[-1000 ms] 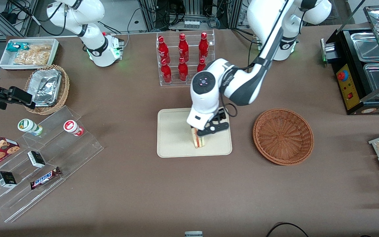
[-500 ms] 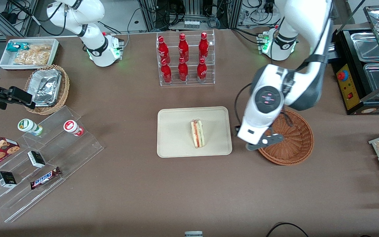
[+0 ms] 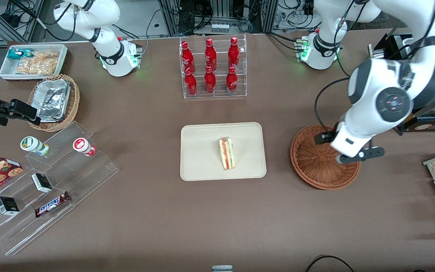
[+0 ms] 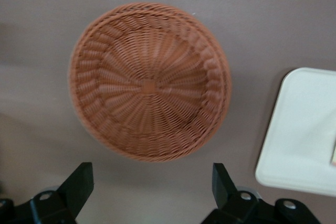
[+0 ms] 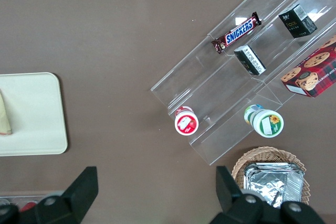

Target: Place sandwich from basket to tray

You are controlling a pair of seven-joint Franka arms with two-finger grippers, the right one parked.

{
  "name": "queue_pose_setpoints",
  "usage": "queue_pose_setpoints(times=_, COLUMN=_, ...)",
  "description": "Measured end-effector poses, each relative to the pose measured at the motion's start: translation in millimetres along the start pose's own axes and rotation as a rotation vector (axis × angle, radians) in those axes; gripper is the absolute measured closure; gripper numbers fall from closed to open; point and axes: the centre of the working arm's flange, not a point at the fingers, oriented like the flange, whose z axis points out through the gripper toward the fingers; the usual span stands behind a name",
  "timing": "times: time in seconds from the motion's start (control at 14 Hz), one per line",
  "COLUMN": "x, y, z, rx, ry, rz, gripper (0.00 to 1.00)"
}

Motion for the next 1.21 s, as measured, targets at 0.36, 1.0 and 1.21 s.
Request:
queue_pose_setpoints(times=0.36, x=-27.7, y=-84.0, z=-57.5, rx=-0.039, ry=-0.031, rz=0.052, gripper=0.00)
queue_pose_setpoints(times=1.0, x=-43.7, y=-107.2, z=-130.1, rx=-0.058, ry=0.104, rz=0.114, gripper=0.00)
queue_pose_setpoints(times=1.21, x=-31.7, y=-109.5, z=-137.8, rx=-0.065, ry=0.121, rz=0.112, gripper=0.00)
